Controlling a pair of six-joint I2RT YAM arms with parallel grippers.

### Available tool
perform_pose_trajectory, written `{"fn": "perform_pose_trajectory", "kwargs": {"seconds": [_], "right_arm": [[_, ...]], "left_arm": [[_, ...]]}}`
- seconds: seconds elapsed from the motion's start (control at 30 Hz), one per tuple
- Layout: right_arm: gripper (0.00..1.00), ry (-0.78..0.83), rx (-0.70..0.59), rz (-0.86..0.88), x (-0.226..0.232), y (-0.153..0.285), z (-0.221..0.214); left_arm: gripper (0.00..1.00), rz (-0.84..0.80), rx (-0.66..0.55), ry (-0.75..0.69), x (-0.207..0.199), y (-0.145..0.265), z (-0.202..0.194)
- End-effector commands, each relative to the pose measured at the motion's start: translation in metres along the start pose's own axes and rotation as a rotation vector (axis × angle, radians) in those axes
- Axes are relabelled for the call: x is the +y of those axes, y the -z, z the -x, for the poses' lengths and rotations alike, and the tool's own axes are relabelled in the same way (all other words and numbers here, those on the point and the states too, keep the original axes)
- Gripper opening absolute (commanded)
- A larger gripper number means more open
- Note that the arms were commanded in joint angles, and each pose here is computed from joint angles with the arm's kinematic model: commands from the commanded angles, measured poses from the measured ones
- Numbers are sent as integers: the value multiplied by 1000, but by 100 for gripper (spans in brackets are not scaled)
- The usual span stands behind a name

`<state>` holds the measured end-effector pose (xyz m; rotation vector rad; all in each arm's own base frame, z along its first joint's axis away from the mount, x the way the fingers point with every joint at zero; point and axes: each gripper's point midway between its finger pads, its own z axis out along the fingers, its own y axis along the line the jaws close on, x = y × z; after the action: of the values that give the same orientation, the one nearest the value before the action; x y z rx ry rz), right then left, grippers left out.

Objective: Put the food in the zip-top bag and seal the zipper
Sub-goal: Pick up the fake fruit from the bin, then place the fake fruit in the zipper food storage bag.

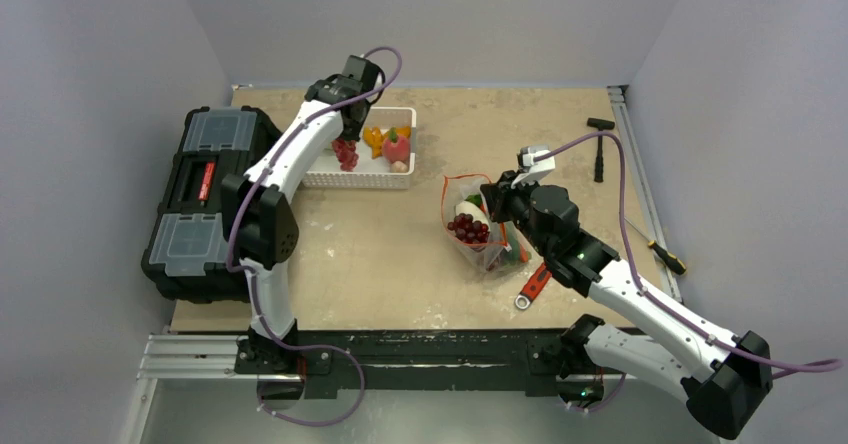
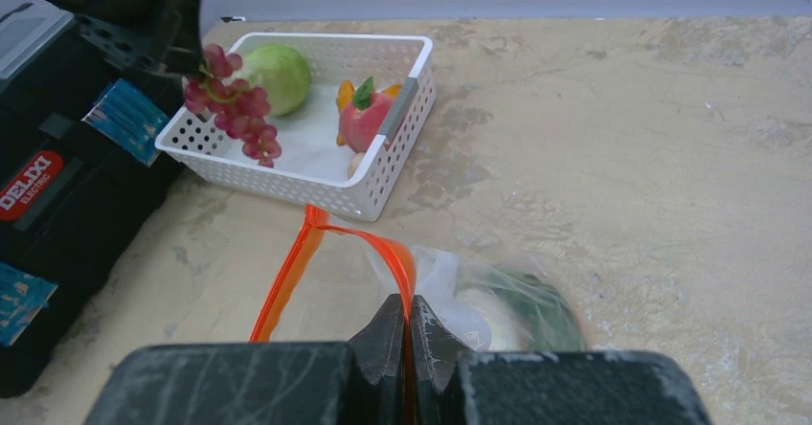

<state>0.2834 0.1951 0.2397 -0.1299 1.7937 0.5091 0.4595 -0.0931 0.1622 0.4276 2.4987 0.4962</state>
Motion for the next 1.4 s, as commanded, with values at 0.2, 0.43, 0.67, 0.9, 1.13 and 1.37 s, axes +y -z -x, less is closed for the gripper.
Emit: {"fn": "perform_pose_trajectory", "kwargs": {"seconds": [0.2, 0.43, 0.67, 0.9, 1.13, 1.37], "right_arm": [[0, -12, -44, 64, 14, -2, 15], [0, -17, -26, 131, 26, -1, 12], [0, -38, -11, 220, 44, 3, 14], [0, -92, 18, 303, 61, 6, 11], [0, -194, 37, 383, 78, 17, 15], [0, -338, 30, 437, 91, 34, 35]], "left_arm": [[0, -399, -304, 328, -4, 153, 22], [0, -979, -443, 473, -59, 265, 2], [0, -1352, -397, 532, -109, 324, -27], [0, -1480, -390, 496, -149, 372, -34], [0, -1490, -384, 586, -160, 368, -31], [0, -1497, -357, 767, -187, 317, -33]]}}
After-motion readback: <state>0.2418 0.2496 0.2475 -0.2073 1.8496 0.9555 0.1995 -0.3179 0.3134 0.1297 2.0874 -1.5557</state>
